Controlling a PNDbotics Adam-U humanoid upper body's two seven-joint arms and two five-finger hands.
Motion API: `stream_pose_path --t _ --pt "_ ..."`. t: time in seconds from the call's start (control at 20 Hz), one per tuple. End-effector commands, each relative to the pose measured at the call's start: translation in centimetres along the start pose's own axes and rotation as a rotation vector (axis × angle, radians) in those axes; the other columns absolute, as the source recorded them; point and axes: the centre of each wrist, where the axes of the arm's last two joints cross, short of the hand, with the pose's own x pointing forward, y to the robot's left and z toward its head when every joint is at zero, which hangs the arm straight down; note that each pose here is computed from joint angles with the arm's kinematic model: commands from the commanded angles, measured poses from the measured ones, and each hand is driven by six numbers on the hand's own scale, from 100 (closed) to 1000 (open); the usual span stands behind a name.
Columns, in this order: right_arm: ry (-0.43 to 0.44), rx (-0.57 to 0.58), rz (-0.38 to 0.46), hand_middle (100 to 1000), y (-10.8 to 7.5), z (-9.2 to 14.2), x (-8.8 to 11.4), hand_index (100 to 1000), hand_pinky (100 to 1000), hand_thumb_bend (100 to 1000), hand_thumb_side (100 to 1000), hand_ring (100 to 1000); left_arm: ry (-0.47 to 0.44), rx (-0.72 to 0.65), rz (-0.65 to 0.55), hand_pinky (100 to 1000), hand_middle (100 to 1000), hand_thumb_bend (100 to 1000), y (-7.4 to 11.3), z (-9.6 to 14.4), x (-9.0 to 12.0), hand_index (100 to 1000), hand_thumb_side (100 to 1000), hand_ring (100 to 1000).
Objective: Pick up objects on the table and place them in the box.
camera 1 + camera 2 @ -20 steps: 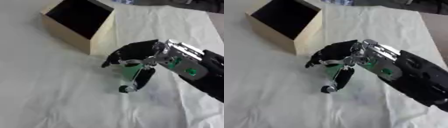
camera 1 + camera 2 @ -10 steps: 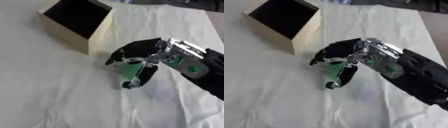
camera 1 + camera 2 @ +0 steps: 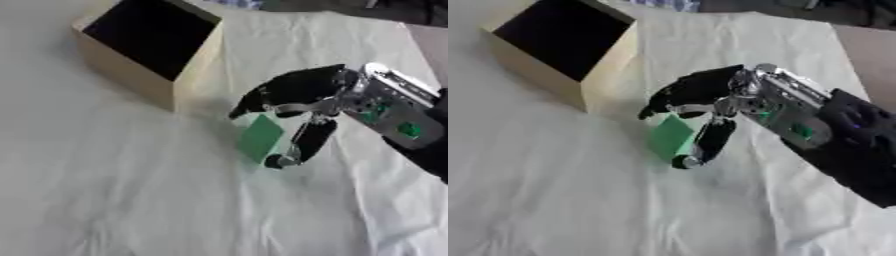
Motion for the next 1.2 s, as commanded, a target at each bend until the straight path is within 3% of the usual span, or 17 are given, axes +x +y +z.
stream_pose_path --t 0.05,0.25,0.4,0.55,0.7,0.75,0.8,0.85,1.2 --pt "0.033 -0.021 0.003 842 -0.3 0.5 -0.9 957 835 347 434 899 -0.019 -0.006 -0.004 588 766 231 0.1 -0.4 0.4 811 591 724" --pt "0.061 -0.024 -0.008 806 0.4 0.2 -1.9 902 814 314 422 876 -0.015 -0.008 -0.003 587 766 223 0.0 -0.3 0.4 810 594 723" --pt "0.062 -0.051 -0.027 709 0.7 0.2 -2.4 793 776 189 412 828 -0.008 -0.009 -0.004 587 766 226 0.0 -0.2 0.4 808 596 724" --pt "0.054 -0.083 -0.049 636 0.6 0.2 -2.4 739 753 114 408 794 -0.007 -0.012 -0.004 587 767 226 0.0 -0.2 0.4 807 597 724" --pt "0.05 -0.109 -0.068 579 0.2 0.4 -2.3 696 735 100 387 769 -0.005 -0.013 -0.006 587 767 224 0.0 -0.2 0.4 807 597 724" --pt "0.051 -0.12 -0.073 577 -0.1 0.5 -2.3 695 734 100 382 768 -0.004 -0.012 -0.006 587 767 224 0.1 -0.2 0.4 807 597 724" --pt "0.051 -0.131 -0.075 574 -0.3 0.7 -2.2 694 732 100 440 761 -0.004 -0.012 -0.007 587 767 228 0.1 -0.2 0.4 807 600 724" --pt "0.05 -0.146 -0.074 570 -0.7 0.9 -2.1 692 728 100 359 754 -0.005 -0.012 -0.007 587 767 225 0.1 -0.2 0.4 807 596 724" --pt "0.038 -0.305 -0.047 544 -5.3 2.9 -0.7 681 705 100 259 718 -0.006 -0.018 -0.009 587 767 227 0.1 -0.2 0.4 807 594 725"
